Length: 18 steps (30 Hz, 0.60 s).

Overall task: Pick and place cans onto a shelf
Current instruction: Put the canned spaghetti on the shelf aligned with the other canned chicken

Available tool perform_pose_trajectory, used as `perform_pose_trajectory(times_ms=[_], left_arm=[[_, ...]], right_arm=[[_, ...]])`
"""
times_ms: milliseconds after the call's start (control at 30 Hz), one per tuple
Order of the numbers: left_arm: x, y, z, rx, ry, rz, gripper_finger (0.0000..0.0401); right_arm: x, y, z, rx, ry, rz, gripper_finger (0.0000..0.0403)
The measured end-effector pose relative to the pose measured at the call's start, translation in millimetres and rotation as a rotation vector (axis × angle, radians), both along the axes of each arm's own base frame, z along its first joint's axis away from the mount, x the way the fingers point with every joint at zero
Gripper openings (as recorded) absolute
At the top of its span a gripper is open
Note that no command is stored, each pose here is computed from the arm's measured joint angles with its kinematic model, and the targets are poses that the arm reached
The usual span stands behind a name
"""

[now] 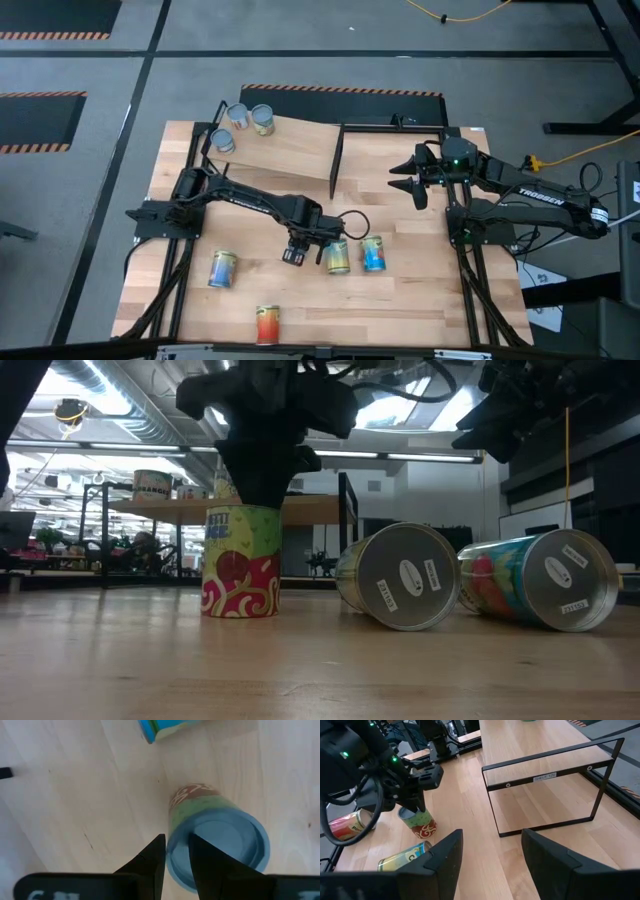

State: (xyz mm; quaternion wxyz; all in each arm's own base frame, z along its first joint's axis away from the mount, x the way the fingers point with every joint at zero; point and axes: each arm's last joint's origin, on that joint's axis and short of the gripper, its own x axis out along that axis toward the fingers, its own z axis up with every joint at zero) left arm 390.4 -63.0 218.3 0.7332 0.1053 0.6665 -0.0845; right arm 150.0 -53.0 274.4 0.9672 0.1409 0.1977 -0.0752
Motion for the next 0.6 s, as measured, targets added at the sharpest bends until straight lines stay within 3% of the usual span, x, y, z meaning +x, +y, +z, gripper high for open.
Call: perform_pose_trajectory(times_ms=[200, 467, 600], left_arm=[[0.0, 0.0, -0.5, 0.0, 0.0, 0.0, 0.0075], [-0.3, 0.0, -0.6, 0.0, 0.002, 0.0, 0.0015], [-0.5, 0.1, -0.6, 0.003, 0.005, -0.007, 0.0012]], right_arm=[[0.0, 0.0, 0.0, 0.0, 0.0, 0.0, 0.0207], [0.0, 0.0, 0.0, 0.0, 0.0, 0.0, 0.0207], [0.0, 0.0, 0.0, 0.0, 0.0, 0.0, 0.0207]])
